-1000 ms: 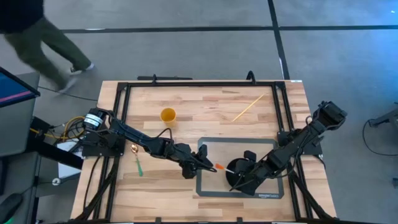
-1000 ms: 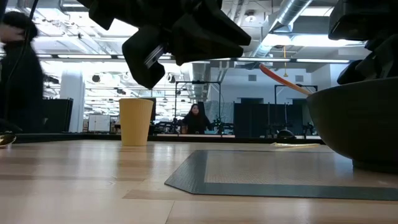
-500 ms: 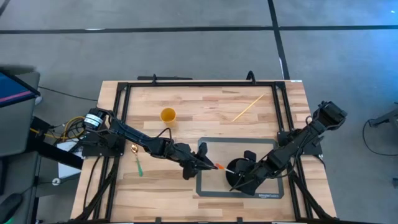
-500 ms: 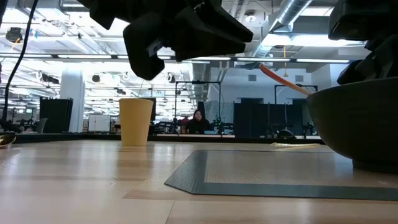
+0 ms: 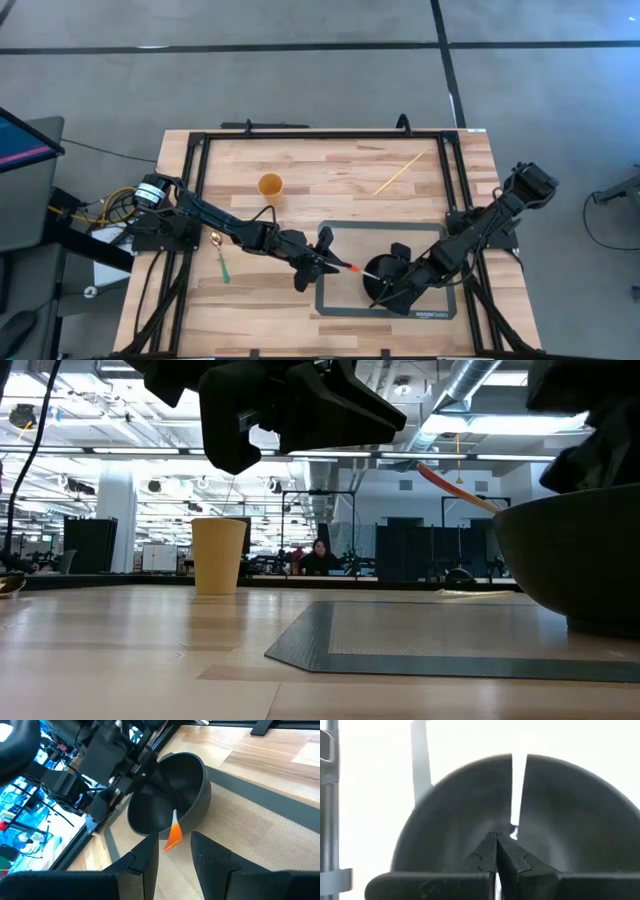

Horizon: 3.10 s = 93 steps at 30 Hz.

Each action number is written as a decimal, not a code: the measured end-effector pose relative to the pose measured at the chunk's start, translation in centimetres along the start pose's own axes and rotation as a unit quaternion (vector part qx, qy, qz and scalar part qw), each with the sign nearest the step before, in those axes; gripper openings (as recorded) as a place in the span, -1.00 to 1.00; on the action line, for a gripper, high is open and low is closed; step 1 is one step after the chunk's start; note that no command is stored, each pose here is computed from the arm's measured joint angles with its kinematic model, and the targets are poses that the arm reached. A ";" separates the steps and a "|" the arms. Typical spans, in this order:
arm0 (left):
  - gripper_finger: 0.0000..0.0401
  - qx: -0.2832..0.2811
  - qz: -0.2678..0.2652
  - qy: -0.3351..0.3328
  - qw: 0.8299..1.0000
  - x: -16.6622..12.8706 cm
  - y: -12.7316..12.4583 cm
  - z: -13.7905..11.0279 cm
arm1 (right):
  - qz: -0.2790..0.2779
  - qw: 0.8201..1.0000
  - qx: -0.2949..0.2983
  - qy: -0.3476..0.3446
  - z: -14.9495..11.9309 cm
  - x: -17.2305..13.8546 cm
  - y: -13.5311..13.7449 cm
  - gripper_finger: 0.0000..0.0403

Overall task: Pick & Place Utensil
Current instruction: Put the orange silver fork into the black bowl on the table placemat, then put the gold green spoon into the black bowl on the table placemat

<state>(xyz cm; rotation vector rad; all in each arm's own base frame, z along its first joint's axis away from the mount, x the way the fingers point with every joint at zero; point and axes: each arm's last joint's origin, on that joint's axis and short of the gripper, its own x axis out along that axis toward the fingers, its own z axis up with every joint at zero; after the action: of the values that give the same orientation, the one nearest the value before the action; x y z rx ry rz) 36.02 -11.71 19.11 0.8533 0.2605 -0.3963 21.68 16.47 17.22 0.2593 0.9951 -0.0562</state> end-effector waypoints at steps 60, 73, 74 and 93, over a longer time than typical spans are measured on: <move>-0.46 -0.554 0.250 0.158 0.778 -13.3 -2.2 -4.4 | -0.188 0.941 -0.211 -0.188 11.1 -6.8 -4.7 -1.00; -0.54 -0.619 0.246 0.282 0.690 -14.6 -4.6 -6.9 | -0.208 0.934 -0.215 -0.196 12.3 -6.6 -6.4 -1.00; -0.54 -0.632 0.237 0.296 0.675 -14.8 -4.9 -7.1 | -0.210 0.934 -0.213 -0.195 12.4 -6.6 -6.5 -1.00; -0.54 -0.751 0.156 0.456 0.452 -17.1 -7.6 -7.8 | -0.187 0.942 -0.208 -0.185 12.7 -6.4 -7.4 -1.00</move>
<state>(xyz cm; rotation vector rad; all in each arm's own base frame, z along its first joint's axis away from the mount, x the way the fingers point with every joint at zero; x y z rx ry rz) 16.85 -6.24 15.47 -0.8338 1.2086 0.7480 27.41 5.82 27.77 -0.3238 0.6481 -0.2299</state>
